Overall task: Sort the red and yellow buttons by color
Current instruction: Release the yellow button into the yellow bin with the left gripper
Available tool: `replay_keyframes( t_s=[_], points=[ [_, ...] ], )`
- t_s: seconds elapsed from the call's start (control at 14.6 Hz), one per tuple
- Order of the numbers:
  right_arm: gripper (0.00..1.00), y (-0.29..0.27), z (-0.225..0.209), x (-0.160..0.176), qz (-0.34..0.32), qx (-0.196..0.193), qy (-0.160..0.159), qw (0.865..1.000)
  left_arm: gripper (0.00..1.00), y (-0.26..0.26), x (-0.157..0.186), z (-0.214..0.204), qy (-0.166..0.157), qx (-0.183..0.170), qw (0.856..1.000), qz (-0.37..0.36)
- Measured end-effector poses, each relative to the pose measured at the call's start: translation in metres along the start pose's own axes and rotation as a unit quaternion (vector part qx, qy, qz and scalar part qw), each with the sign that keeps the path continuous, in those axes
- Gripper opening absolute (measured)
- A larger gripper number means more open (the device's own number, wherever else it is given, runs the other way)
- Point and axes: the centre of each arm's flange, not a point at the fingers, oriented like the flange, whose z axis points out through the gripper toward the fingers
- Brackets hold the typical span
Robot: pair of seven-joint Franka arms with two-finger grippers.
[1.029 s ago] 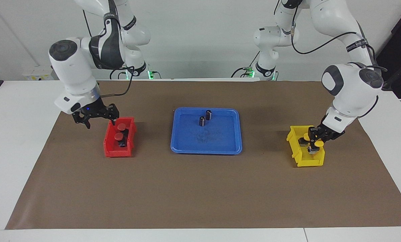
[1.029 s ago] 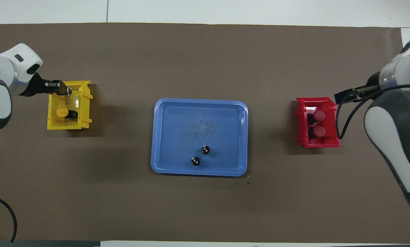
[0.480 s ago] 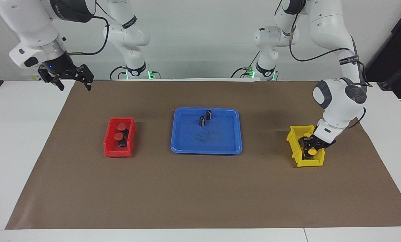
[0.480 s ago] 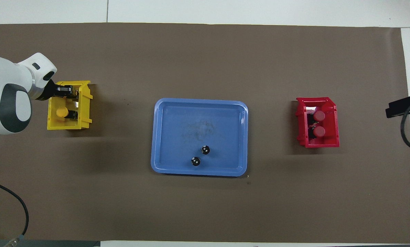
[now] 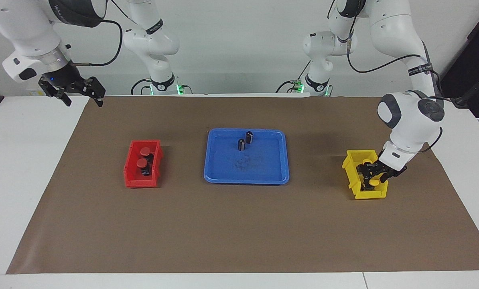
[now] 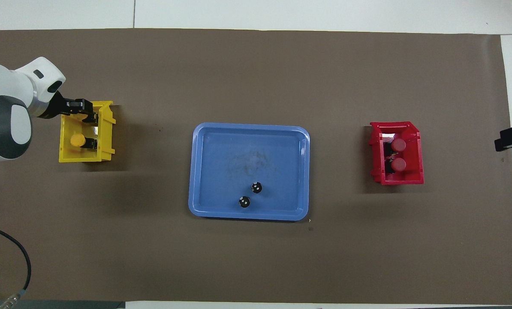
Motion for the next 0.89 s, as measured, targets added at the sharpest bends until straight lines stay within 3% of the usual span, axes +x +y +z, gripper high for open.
replay_keyframes(
  t_s=[0.21, 0.34, 0.41, 0.69, 0.89],
  points=[
    [1.0, -0.002, 0.0, 0.0, -0.002, 0.0, 0.0, 1.0, 0.74, 0.001, 0.01, -0.039, -0.01, -0.002, 1.0, 0.005],
    [1.0, -0.005, 0.0, 0.001, -0.004, 0.0, 0.0, 1.0, 0.96, 0.004, 0.011, -0.077, -0.043, 0.01, 0.999, 0.021],
    [1.0, -0.005, 0.0, 0.001, -0.005, 0.0, 0.0, 1.0, 1.0, 0.006, 0.008, -0.102, -0.06, 0.014, 0.998, 0.027],
    [1.0, -0.009, 0.0, 0.001, -0.008, -0.001, 0.0, 1.0, 1.0, 0.02, -0.026, -0.204, -0.086, 0.011, 0.996, 0.033],
    [1.0, -0.009, 0.0, 0.001, -0.009, -0.001, 0.0, 1.0, 1.0, 0.024, -0.062, -0.255, -0.095, 0.009, 0.995, 0.034]
  ],
)
